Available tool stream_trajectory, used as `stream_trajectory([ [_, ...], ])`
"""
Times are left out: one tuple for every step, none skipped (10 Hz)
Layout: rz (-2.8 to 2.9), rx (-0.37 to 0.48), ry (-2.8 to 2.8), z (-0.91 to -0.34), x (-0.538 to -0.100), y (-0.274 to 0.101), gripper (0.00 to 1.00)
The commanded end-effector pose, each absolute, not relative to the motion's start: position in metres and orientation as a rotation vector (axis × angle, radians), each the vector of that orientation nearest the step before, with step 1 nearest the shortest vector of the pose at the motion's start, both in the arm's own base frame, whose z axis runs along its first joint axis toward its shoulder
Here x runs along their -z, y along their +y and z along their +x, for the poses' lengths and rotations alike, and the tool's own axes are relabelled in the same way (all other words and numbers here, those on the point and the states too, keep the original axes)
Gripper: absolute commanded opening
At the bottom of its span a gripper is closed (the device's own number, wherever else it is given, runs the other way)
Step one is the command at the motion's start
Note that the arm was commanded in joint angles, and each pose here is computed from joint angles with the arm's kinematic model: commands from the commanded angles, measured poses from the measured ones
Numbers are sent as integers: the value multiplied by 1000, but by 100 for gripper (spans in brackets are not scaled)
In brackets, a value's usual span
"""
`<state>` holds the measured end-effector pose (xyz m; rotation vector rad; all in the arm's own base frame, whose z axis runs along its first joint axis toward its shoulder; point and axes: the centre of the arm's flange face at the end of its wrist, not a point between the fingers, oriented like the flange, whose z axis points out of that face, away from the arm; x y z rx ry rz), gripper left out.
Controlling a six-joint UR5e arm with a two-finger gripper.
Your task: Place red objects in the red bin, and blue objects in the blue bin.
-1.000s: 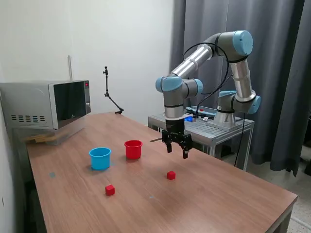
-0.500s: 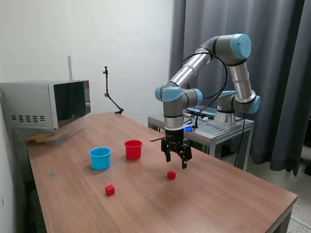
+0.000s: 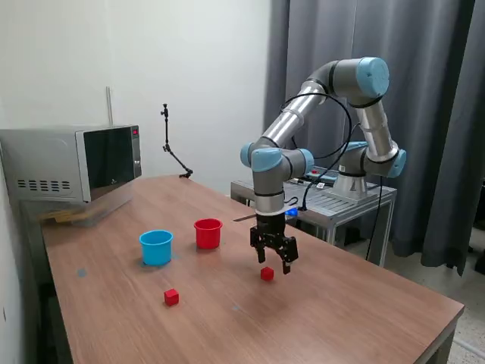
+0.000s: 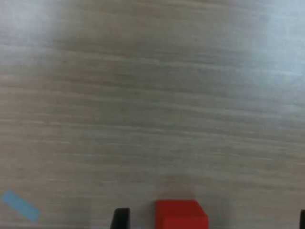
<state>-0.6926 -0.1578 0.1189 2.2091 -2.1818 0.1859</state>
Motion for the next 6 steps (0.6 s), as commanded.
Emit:
stream_trajectory([
  [2219,-184,-2169,-696,-109,-158,100],
  [2220,-186,-2170,-695,-108,-158,100],
  [2219,-187,-2172,-695,-107,-157,100],
  [2220,-191,-2174,-695,-105,-157,100],
  [2221,-193,-2175,-695,-104,-157,0],
  [2222,-191,-2175,-695,-104,-157,0],
])
